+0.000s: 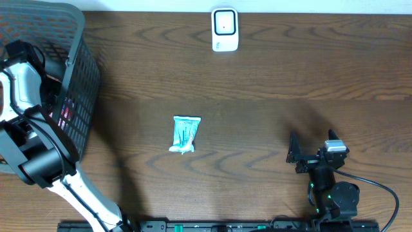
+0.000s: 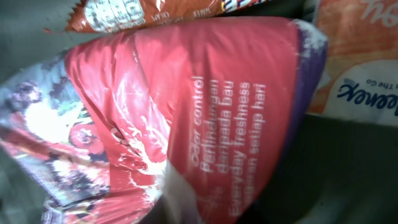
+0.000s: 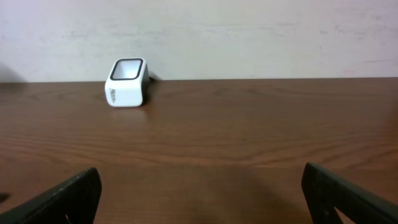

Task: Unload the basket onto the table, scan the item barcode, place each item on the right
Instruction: 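Reach the left gripper back into the basket and grasp the red-purple bag, then carry the red-purple bag out and release it beside the green packet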

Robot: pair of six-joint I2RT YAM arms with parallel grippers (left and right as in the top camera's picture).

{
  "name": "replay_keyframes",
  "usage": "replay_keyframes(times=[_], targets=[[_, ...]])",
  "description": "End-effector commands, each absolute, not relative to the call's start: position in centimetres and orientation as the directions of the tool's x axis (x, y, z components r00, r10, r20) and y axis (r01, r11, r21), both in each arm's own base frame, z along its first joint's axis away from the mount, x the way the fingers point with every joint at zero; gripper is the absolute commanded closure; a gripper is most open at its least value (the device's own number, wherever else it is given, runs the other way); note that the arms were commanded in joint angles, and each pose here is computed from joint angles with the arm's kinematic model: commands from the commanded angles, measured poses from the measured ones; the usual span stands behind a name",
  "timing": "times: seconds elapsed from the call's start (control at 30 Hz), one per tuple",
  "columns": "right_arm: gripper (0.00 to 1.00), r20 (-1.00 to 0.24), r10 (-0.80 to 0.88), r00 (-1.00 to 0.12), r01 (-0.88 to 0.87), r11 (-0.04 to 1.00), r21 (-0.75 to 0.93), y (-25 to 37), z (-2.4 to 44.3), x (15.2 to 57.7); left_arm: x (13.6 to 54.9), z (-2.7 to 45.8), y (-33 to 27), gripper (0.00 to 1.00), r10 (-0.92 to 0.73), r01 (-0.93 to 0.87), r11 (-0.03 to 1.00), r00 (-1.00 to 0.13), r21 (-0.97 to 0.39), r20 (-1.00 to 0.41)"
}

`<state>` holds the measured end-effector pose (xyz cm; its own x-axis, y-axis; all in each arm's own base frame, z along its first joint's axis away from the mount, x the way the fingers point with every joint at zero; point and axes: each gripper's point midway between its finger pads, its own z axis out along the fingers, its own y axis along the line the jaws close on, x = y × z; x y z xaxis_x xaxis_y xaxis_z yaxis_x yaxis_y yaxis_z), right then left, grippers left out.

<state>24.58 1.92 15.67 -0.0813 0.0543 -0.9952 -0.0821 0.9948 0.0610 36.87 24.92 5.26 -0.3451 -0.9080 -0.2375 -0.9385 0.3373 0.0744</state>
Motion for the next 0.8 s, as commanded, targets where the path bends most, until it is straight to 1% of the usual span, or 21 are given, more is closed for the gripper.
replay_keyframes(times=[0.0, 0.07, 0.17, 0.27, 0.33, 0.43, 0.5, 0.67, 0.77], targets=[[0.01, -0.996, 0.042, -0.083, -0.088, 0.995, 0.049, 2.0, 15.6, 24.6, 35.3, 2.0, 24.1, 0.93, -0.923, -0.932, 0.337, -0.355, 0.133, -0.147], [0.01, -0.996, 0.042, -0.083, -0.088, 0.995, 0.049, 2.0, 15.6, 24.6, 35.7, 3.5, 24.3, 0.93, -0.921, -0.935, 0.335, -0.351, 0.113, -0.171], [0.01, -0.996, 0.042, -0.083, -0.088, 0.995, 0.049, 2.0, 15.6, 24.6, 36.4, 6.9, 24.6, 0.93, -0.915, -0.943, 0.329, -0.333, 0.056, -0.229], [0.01, -0.996, 0.042, -0.083, -0.088, 0.995, 0.049, 2.0, 15.6, 24.6, 37.5, 11.7, 24.0, 0.93, -0.908, -0.937, 0.342, -0.309, -0.075, -0.282], [0.01, -0.996, 0.042, -0.083, -0.088, 0.995, 0.049, 2.0, 15.6, 24.6, 38.5, 15.8, 23.1, 0.93, -0.901, -0.909, 0.364, -0.289, -0.203, -0.323], [0.01, -0.996, 0.042, -0.083, -0.088, 0.995, 0.049, 2.0, 15.6, 24.6, 38.7, 22.0, 21.5, 0.93, -0.886, -0.844, 0.402, -0.261, -0.355, -0.383], [0.01, -0.996, 0.042, -0.083, -0.088, 0.995, 0.049, 2.0, 15.6, 24.6, 38.0, 26.4, 20.5, 0.93, -0.869, -0.794, 0.429, -0.233, -0.430, -0.437], [0.01, -0.996, 0.042, -0.083, -0.088, 0.995, 0.049, 2.0, 15.6, 24.6, 34.4, 35.3, 17.9, 0.93, -0.824, -0.688, 0.477, -0.135, -0.547, -0.550], [0.01, -0.996, 0.042, -0.083, -0.088, 0.995, 0.049, 2.0, 15.6, 24.6, 32.7, 39.6, 14.7, 0.93, -0.804, -0.567, 0.539, -0.126, -0.622, -0.581]])
